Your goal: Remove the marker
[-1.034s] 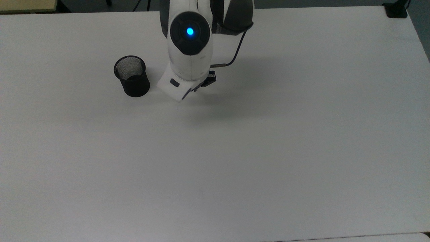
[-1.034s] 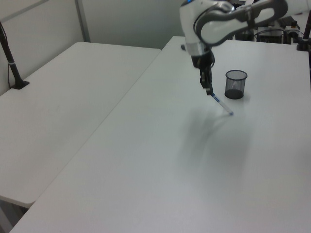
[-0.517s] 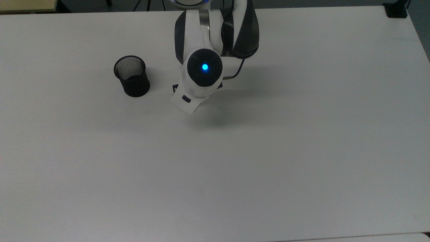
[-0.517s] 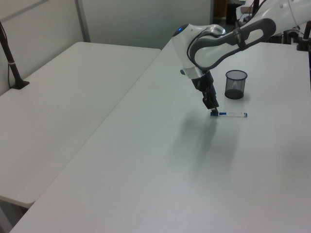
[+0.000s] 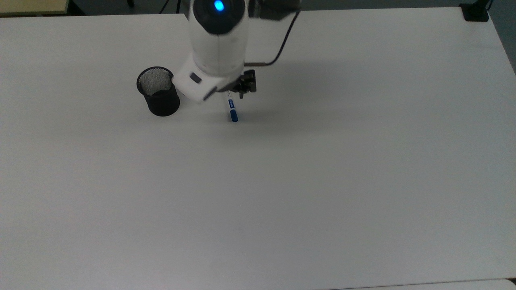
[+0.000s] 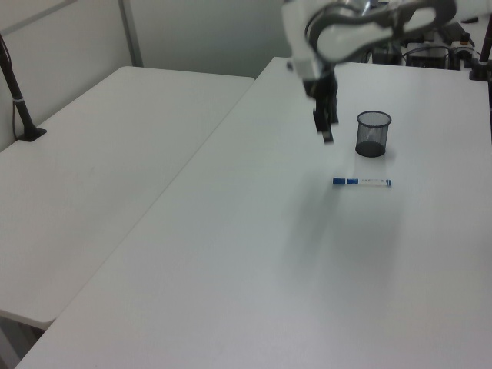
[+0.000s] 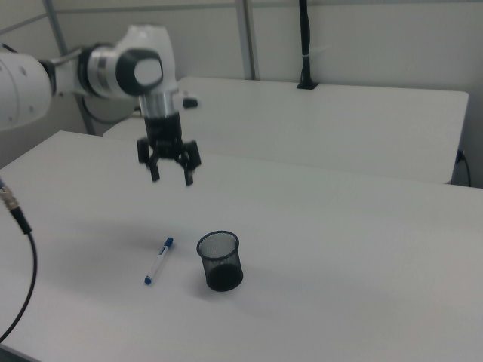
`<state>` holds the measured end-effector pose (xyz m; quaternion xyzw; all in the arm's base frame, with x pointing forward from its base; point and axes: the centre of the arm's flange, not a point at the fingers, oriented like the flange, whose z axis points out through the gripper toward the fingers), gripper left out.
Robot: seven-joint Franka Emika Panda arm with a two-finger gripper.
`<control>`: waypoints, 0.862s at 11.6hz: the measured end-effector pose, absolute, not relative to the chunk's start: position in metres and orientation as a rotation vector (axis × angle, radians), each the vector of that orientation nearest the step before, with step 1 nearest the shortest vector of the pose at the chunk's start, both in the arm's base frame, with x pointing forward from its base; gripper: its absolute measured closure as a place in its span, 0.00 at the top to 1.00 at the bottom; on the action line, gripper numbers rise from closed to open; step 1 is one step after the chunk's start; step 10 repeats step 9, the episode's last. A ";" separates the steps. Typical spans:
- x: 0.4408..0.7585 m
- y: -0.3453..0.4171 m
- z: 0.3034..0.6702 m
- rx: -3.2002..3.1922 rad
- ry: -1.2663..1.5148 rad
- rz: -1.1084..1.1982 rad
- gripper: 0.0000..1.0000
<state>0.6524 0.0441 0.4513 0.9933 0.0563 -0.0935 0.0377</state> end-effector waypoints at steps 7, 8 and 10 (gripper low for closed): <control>0.582 -0.051 0.589 3.122 -0.065 -0.033 1.00; 0.579 -0.057 0.592 3.123 -0.080 -0.028 1.00; 0.579 -0.058 0.591 3.124 -0.089 -0.030 1.00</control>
